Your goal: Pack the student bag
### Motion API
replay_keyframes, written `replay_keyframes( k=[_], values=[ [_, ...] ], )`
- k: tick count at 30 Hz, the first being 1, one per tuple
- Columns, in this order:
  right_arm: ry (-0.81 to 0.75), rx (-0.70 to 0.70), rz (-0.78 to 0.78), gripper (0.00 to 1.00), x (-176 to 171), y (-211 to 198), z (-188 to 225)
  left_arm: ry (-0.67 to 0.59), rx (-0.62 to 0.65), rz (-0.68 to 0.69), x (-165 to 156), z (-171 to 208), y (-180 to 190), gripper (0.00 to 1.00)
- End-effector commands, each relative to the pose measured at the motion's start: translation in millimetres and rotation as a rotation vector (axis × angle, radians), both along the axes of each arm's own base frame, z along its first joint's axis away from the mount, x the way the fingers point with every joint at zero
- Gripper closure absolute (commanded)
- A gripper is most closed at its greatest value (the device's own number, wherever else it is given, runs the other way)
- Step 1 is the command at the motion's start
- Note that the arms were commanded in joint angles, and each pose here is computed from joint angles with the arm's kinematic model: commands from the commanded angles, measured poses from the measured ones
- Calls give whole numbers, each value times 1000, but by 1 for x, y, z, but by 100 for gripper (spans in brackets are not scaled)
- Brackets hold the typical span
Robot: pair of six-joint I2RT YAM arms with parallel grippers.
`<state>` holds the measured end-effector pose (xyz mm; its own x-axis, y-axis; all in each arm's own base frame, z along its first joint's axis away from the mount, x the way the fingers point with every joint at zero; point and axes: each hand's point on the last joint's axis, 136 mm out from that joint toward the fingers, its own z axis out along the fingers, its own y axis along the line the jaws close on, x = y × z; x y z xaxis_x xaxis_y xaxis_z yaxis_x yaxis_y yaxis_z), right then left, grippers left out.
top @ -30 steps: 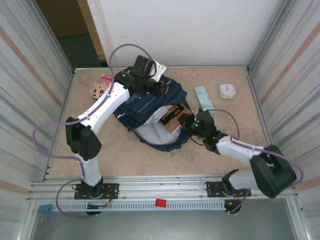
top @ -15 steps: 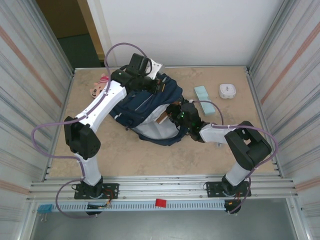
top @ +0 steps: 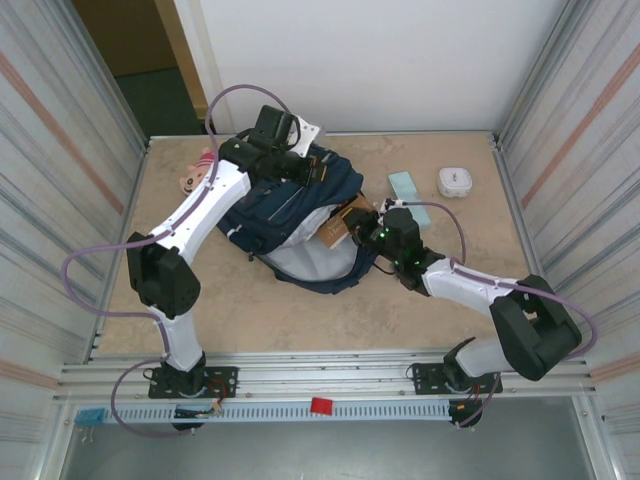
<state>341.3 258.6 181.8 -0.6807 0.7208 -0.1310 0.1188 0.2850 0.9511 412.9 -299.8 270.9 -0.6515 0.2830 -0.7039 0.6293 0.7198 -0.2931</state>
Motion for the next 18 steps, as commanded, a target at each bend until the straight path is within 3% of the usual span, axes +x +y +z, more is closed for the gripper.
replay_keyframes(
  k=[1,8,13,18],
  values=[
    [-99,55,18,100,15,17,32,-91,-127,-58,0,41,-13,100],
    [-94,36,42,100,48,48,15,-78,-186,-114,-9,48,-22,100],
    [-13,-21,32,100,64,59,-26,-82,-175,-105,-9,47,-18,100],
    [121,-87,14,88,62,55,-79,-88,-139,-63,-6,41,-10,100]
  ],
)
